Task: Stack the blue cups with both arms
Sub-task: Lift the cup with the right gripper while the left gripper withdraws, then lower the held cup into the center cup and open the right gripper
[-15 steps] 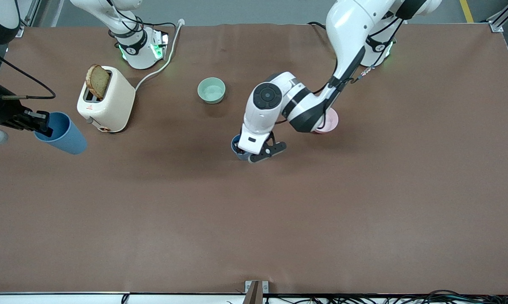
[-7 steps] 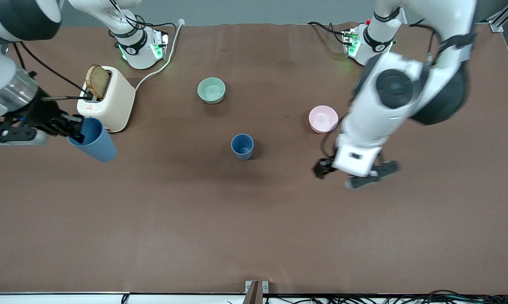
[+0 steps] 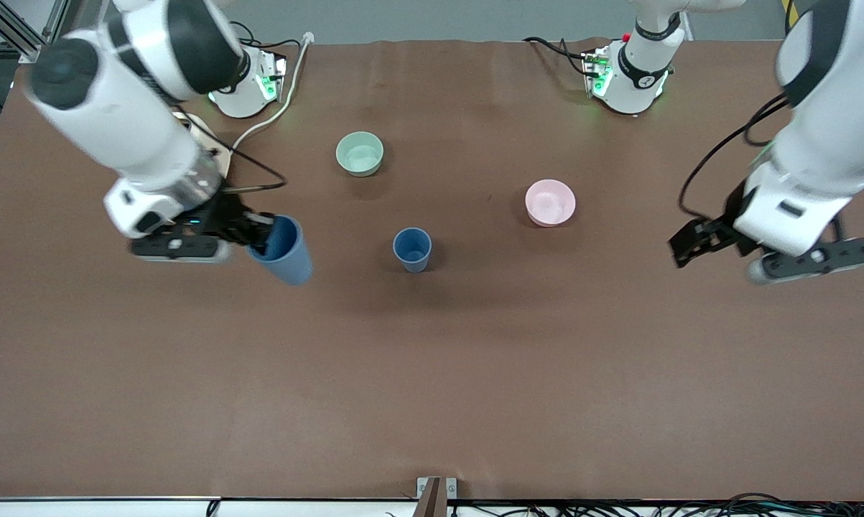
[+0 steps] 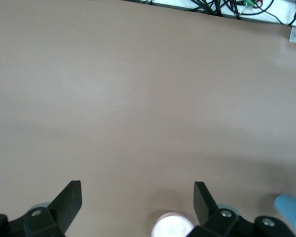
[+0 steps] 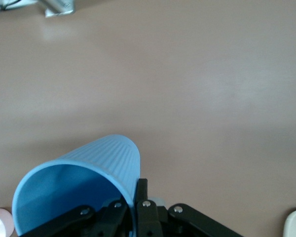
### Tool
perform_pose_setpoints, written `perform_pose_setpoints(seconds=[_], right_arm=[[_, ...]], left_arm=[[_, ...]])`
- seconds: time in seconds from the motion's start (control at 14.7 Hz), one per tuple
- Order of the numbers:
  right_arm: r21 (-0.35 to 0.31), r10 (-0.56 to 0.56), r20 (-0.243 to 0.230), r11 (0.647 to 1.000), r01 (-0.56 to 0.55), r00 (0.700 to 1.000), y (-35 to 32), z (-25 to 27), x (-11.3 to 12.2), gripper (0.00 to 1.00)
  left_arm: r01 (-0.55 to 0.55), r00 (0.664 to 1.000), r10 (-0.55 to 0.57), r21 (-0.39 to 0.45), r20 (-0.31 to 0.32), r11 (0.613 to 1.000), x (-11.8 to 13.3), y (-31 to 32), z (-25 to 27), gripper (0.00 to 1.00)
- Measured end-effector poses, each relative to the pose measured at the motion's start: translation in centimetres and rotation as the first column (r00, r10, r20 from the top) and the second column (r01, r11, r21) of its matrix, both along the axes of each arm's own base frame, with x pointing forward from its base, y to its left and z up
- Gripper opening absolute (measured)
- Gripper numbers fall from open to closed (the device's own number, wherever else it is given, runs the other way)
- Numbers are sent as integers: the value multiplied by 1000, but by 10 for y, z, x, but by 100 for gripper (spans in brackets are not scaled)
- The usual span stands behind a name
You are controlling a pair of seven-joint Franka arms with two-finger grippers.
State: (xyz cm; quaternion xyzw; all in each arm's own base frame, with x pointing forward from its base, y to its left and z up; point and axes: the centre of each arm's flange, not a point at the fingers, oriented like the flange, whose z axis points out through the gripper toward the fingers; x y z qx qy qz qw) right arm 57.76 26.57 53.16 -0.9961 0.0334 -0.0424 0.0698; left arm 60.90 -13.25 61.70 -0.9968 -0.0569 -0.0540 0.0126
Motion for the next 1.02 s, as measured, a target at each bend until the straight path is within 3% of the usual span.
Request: perform_pose_setpoints(seconds=[0.27,0.54,1.02], right_arm=[[-10,73,-44,997,-74,996,82,-52,-23,4],[-33,107,-101,993,-111,989,151,-88,-67,4],[-33,105,-95,994,-109,990,171,-147,-97,4]], left_arm=[[71,997,-71,27,-5,997,-27,37,30,100],[77,996,-77,-11,-34,997,-54,75,30,100],[105,993,-106,-16,-55,994,-73,66,29,100]])
